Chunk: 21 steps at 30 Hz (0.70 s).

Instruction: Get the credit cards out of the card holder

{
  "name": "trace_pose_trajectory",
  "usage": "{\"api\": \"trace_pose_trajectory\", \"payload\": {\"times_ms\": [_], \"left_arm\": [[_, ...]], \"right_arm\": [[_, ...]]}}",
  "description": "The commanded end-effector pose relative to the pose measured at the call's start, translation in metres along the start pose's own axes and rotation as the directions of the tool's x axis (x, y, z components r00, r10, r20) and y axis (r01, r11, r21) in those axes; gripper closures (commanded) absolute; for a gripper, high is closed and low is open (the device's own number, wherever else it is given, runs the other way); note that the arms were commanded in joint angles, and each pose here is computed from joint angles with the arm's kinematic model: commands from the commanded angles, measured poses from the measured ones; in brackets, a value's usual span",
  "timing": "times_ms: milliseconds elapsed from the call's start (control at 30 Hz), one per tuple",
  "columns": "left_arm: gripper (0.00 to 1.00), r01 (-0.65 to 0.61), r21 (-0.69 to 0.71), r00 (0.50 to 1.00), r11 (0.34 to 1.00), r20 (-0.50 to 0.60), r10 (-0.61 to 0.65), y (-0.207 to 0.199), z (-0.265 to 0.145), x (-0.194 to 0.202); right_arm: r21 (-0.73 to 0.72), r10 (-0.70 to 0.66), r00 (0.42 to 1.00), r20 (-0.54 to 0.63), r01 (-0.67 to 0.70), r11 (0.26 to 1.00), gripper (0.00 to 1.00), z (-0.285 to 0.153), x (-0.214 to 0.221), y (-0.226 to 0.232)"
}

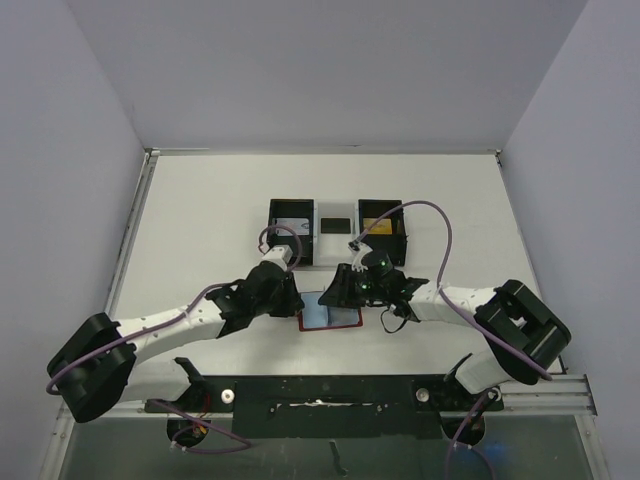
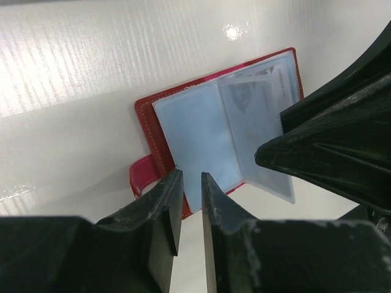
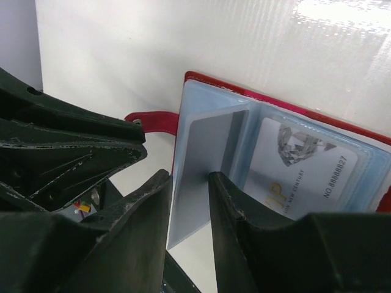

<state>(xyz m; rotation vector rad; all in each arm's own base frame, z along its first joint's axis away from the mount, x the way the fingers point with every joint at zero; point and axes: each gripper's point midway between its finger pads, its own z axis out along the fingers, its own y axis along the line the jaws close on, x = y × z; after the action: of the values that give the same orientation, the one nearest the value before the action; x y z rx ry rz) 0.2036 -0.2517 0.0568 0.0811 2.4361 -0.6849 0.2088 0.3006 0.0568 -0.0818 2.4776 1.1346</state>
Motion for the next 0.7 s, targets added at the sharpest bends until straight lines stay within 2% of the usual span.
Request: {"api": "trace_pose_trajectory", "payload": {"times_ms": [0,133,267,500,667], "left_arm": [[0.80,0.045,0.035,0.993,0.998,0.107,-0.048,-0.010,-0.012,-0.027],[0.78,0.051,0.054,0.991,0.997,0.124,-0.058,-0.010,-0.019,-0.039],[0.77,0.052,0.073,0.988,0.996,0.142,-0.062,-0.013,-0.023,-0.043],[0.69,-0.006,0.199,0.996,0.980,0.085,-0.012,-0.035,-0.021,-0.033],[0.65,-0.008,0.203,1.000,0.979,0.027,0.002,-0.039,-0.009,-0.025]], "right_arm": [[-0.164,-0.068,0.996,0.058,0.076,0.983,0.67,-0.004,-0.021,0.045],[-0.242,-0.088,0.994,0.062,0.100,0.965,0.62,-0.009,-0.021,0.059],[-0.230,-0.079,0.994,0.079,0.096,0.968,0.61,-0.011,-0.023,0.057],[-0.021,-0.029,0.993,0.115,0.032,0.999,0.64,-0.011,-0.027,0.013],[-0.004,-0.012,0.996,0.086,0.012,1.000,0.66,-0.007,-0.020,0.005]]}}
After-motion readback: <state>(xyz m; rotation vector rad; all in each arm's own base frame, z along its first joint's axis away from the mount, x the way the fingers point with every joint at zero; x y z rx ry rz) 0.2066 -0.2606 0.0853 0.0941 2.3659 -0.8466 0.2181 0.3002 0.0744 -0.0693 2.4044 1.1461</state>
